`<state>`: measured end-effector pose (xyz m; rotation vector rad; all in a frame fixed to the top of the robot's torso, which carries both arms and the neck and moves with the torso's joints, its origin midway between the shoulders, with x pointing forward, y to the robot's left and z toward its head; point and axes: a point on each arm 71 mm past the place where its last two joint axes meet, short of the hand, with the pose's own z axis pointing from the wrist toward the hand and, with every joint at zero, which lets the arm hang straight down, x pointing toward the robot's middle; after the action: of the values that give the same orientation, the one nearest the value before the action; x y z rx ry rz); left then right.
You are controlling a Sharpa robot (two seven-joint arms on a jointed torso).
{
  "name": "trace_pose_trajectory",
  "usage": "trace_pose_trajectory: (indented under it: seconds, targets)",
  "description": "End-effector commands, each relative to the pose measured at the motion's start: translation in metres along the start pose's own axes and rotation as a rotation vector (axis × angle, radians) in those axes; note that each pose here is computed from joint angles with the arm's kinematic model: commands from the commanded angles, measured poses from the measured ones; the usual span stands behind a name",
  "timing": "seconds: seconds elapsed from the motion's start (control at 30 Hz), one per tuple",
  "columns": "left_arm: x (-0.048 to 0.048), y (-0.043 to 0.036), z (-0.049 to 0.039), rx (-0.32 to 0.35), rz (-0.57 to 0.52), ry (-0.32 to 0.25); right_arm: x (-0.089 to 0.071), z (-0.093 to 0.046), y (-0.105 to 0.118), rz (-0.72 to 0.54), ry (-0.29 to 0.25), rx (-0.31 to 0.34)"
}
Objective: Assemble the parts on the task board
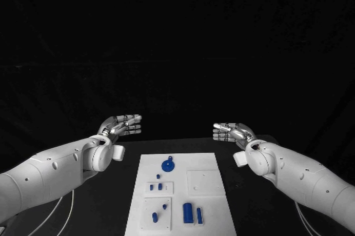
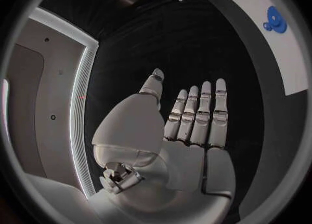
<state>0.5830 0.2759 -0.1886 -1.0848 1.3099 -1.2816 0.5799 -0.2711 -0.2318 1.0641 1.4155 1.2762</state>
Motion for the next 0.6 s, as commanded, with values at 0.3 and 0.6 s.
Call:
trace_pose_trajectory:
  seconds: [0.3,0.6]
  targets:
    - [0.0178,0.0105,-0.0141,-0.005,-0.012,-0.016,0.014,-0.006,0.007,0.013,-0.023,-0.035]
    - [0.0625,0.0273,-0.0585,-0.018,-0.042,-0.066,0.051,-0.034,0.017,0.059,-0.087,-0.085]
